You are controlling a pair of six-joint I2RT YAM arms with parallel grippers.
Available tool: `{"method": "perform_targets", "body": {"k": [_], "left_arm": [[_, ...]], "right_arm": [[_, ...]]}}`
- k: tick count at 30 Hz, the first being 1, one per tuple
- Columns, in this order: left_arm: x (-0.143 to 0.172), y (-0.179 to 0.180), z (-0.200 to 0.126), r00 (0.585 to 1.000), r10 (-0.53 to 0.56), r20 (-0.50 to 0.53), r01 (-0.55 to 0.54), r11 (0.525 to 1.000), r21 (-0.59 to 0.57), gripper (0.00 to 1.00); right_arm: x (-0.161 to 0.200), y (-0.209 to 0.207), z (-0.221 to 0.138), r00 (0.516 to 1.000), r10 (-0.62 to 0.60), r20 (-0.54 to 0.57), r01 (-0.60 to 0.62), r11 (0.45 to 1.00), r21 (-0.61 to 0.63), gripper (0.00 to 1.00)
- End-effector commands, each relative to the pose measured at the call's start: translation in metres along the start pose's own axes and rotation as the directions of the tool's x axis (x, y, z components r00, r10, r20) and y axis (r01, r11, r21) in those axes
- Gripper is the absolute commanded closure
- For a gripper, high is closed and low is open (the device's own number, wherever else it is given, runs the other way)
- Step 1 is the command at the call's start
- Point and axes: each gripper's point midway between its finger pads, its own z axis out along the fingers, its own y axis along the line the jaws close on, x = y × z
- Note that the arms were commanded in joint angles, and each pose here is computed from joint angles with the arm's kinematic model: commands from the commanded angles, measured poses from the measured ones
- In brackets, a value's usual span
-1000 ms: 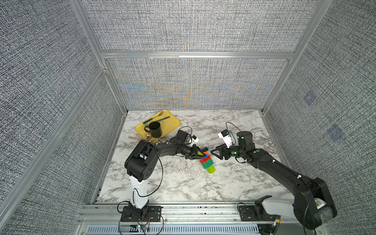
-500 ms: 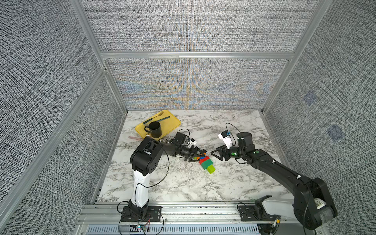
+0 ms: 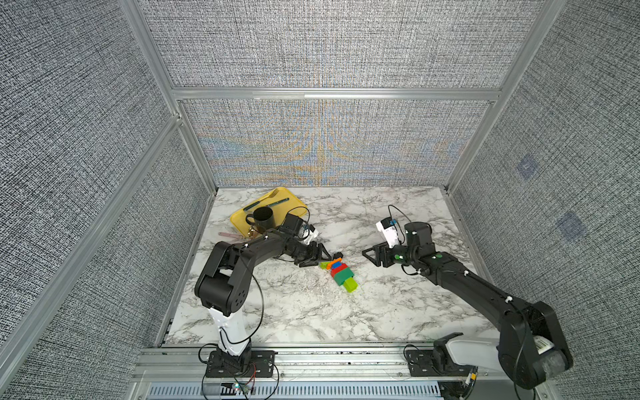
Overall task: Assemble a carrot with lego
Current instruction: Adjust the lego brick at the center of the board, then reset both arms
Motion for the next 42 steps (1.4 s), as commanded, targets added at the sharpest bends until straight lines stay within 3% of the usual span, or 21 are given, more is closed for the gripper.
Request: {"method": "perform_targets", "body": {"k": [1,5,9,11,14,15,17,18,21,25,27,30,33,34,35,37,38,42], "left_arm": [[-0.004,0.03,-0.03,0.99,0.132,0.047,-0.114,0.955,-0.275,0.27],[-0.021,0.045,-0.077,0.952,0.263,0.154,-0.153,0.85,-0.504,0.26],[-0.04,0.06,-0.152,0.849,0.424,0.314,-0.045,0.651,-0.757,0.26],[-0.042,0.067,-0.187,0.777,0.496,0.388,0.051,0.565,-0.824,0.23],[-0.037,0.083,-0.219,0.68,0.583,0.444,0.167,0.466,-0.869,0.06],[-0.035,0.09,-0.224,0.662,0.606,0.44,0.187,0.435,-0.881,0.0],[-0.034,0.104,-0.226,0.647,0.635,0.422,0.189,0.402,-0.896,0.0],[-0.034,0.115,-0.225,0.649,0.634,0.421,0.192,0.398,-0.897,0.0],[-0.04,0.137,-0.213,0.631,0.647,0.429,0.146,0.444,-0.884,0.0],[-0.047,0.15,-0.21,0.513,0.692,0.507,0.169,0.498,-0.851,0.0],[-0.051,0.155,-0.205,0.509,0.667,0.544,0.151,0.553,-0.82,0.0],[-0.056,0.167,-0.199,0.513,0.646,0.566,0.156,0.578,-0.801,0.0],[-0.057,0.178,-0.191,0.539,0.617,0.573,0.132,0.61,-0.781,0.0],[-0.058,0.179,-0.193,0.515,0.619,0.593,0.141,0.621,-0.771,0.0],[-0.058,0.18,-0.194,0.513,0.614,0.599,0.148,0.625,-0.767,0.0],[-0.056,0.182,-0.193,0.548,0.599,0.584,0.143,0.621,-0.771,0.0],[-0.056,0.182,-0.195,0.532,0.606,0.591,0.149,0.62,-0.77,0.0],[-0.056,0.18,-0.194,0.535,0.607,0.588,0.141,0.622,-0.77,0.01]], "right_arm": [[-0.024,-0.037,-0.01,0.994,-0.015,0.108,-0.008,0.976,0.217,0.32],[-0.042,-0.073,-0.03,0.977,-0.051,0.209,-0.043,0.907,0.418,0.3],[-0.056,-0.106,-0.062,0.932,-0.144,0.332,-0.091,0.795,0.6,0.25],[-0.056,-0.122,-0.076,0.909,-0.188,0.371,-0.12,0.736,0.667,0.23],[-0.041,-0.149,-0.088,0.884,-0.216,0.415,-0.168,0.682,0.712,0.17],[-0.035,-0.158,-0.09,0.878,-0.214,0.429,-0.188,0.67,0.718,0.16],[-0.024,-0.171,-0.094,0.874,-0.219,0.434,-0.204,0.645,0.736,0.14],[-0.019,-0.177,-0.095,0.875,-0.226,0.429,-0.204,0.63,0.749,0.14],[-0.007,-0.185,-0.09,0.871,-0.259,0.417,-0.175,0.63,0.756,0.13],[-0.005,-0.18,-0.089,0.854,-0.318,0.412,-0.127,0.641,0.757,0.13],[-0.004,-0.175,-0.1,0.82,-0.373,0.434,-0.118,0.631,0.766,0.13],[0.006,-0.175,-0.105,0.791,-0.38,0.479,-0.135,0.655,0.743,0.13],[0.007,-0.182,-0.097,0.786,-0.385,0.484,-0.13,0.661,0.739,0.13],[0.006,-0.186,-0.093,0.802,-0.369,0.47,-0.129,0.662,0.739,0.12],[0.007,-0.19,-0.089,0.827,-0.336,0.45,-0.126,0.67,0.731,0.12],[0.006,-0.19,-0.09,0.815,-0.342,0.469,-0.13,0.68,0.721,0.12],[0.006,-0.19,-0.09,0.82,-0.335,0.463,-0.13,0.679,0.722,0.02],[0.007,-0.192,-0.089,0.824,-0.33,0.46,-0.129,0.682,0.719,0.01]]}}
